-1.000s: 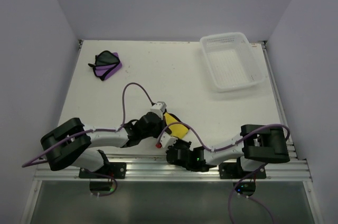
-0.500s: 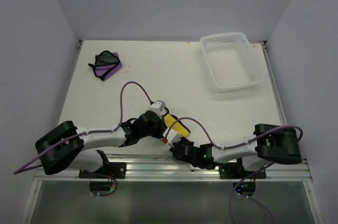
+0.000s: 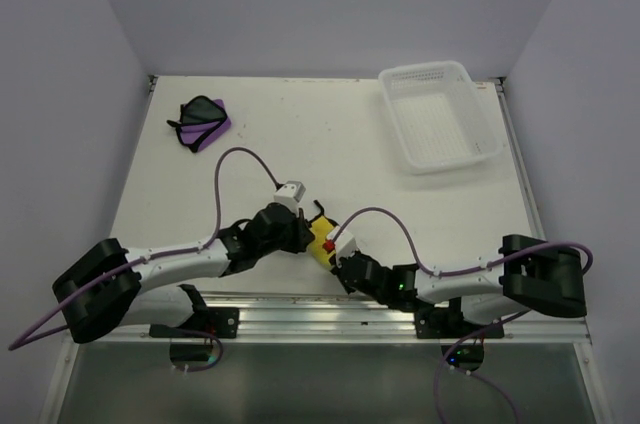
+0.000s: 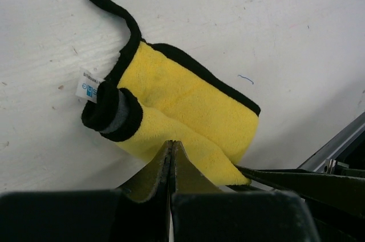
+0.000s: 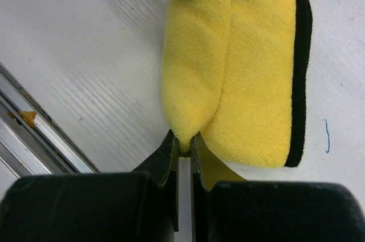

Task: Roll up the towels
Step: Roll the towel

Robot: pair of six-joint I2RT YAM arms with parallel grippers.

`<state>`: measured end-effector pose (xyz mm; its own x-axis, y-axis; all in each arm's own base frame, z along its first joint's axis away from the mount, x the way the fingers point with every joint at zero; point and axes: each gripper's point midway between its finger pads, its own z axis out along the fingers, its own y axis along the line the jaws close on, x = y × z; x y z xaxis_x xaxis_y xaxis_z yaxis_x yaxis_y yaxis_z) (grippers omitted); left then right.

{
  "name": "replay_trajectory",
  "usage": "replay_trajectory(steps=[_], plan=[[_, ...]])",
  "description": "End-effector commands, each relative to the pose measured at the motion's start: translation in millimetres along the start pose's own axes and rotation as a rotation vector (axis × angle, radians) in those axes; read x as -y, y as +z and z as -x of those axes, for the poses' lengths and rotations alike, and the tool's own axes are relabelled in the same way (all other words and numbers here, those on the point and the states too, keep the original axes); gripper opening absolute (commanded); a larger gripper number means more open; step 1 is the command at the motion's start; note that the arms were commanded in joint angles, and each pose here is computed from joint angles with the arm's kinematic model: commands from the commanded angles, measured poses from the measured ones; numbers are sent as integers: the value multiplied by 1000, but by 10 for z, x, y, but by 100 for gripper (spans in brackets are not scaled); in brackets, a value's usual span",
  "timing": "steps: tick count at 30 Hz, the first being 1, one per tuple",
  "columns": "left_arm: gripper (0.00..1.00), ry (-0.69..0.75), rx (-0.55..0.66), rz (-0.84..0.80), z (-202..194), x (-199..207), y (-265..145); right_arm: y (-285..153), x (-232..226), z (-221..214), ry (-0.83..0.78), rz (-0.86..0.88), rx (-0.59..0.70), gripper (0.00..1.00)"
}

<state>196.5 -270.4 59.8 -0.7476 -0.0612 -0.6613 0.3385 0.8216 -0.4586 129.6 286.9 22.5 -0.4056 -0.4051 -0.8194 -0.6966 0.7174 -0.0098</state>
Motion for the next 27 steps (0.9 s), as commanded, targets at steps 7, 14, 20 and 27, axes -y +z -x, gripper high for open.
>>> replay_trajectory(steps=[7, 14, 20, 27], plan=[[0, 39, 45, 23, 185, -107, 96, -56, -152, -102, 97, 102, -31, 0], [0, 49, 57, 20, 214, -118, 177, -108, -170, -113, 128, 131, -21, 0], [0, 61, 50, 28, 243, -114, 248, -152, -145, -121, 157, 135, -5, 0], [0, 70, 1, 41, 241, -88, 355, -158, -141, -140, 257, 129, -10, 0]])
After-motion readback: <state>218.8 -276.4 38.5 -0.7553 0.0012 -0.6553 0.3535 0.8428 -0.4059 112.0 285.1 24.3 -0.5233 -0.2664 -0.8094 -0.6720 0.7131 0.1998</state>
